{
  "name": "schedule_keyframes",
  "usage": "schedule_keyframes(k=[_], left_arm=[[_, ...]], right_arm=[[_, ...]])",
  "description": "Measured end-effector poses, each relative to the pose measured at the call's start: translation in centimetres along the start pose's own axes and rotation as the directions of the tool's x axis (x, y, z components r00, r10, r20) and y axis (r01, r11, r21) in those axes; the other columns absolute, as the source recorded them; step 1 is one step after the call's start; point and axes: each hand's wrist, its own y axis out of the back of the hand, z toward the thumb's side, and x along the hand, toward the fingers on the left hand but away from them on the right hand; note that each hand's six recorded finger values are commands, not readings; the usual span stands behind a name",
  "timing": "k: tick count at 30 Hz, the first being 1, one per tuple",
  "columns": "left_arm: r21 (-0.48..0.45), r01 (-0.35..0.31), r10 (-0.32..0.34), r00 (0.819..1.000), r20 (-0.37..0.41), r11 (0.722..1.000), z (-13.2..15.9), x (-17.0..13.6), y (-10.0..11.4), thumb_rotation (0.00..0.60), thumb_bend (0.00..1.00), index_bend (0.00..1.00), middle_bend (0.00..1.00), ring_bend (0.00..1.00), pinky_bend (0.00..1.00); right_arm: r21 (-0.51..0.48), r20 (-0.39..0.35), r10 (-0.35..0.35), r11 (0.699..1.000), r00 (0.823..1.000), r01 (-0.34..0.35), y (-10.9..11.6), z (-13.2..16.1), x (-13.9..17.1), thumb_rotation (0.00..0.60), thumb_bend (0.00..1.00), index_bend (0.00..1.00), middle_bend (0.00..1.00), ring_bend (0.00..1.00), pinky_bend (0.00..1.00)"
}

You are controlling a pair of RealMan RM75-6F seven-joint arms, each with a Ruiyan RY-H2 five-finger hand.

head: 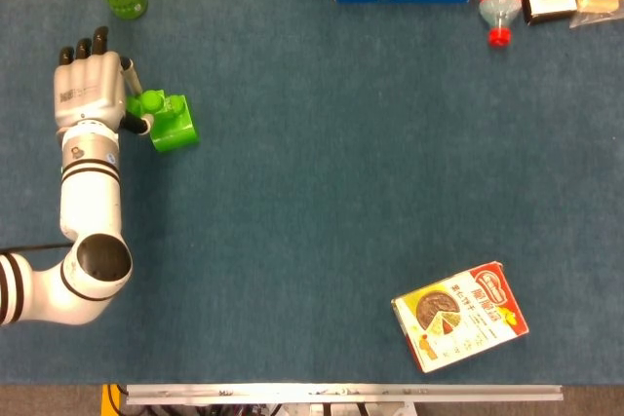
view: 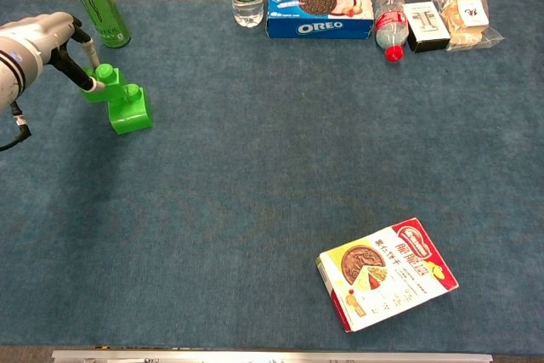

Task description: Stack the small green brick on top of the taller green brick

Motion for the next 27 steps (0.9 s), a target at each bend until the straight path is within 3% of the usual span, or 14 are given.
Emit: schedule_keyframes(k=[27], left_arm=[[-0.020, 0.015, -0.015, 1.000, 0.003, 1.000, 1.6, 1.2, -0.8, 0.600, 0.33, 0.53, 0.00, 0.00, 0.03]], right_arm=[[-0.002, 0.010, 0.008, 1.000, 1.000, -0.008, -0.1, -0.3, -0.2, 0.600, 0.40, 0.70, 0.45, 0.42, 0.64]])
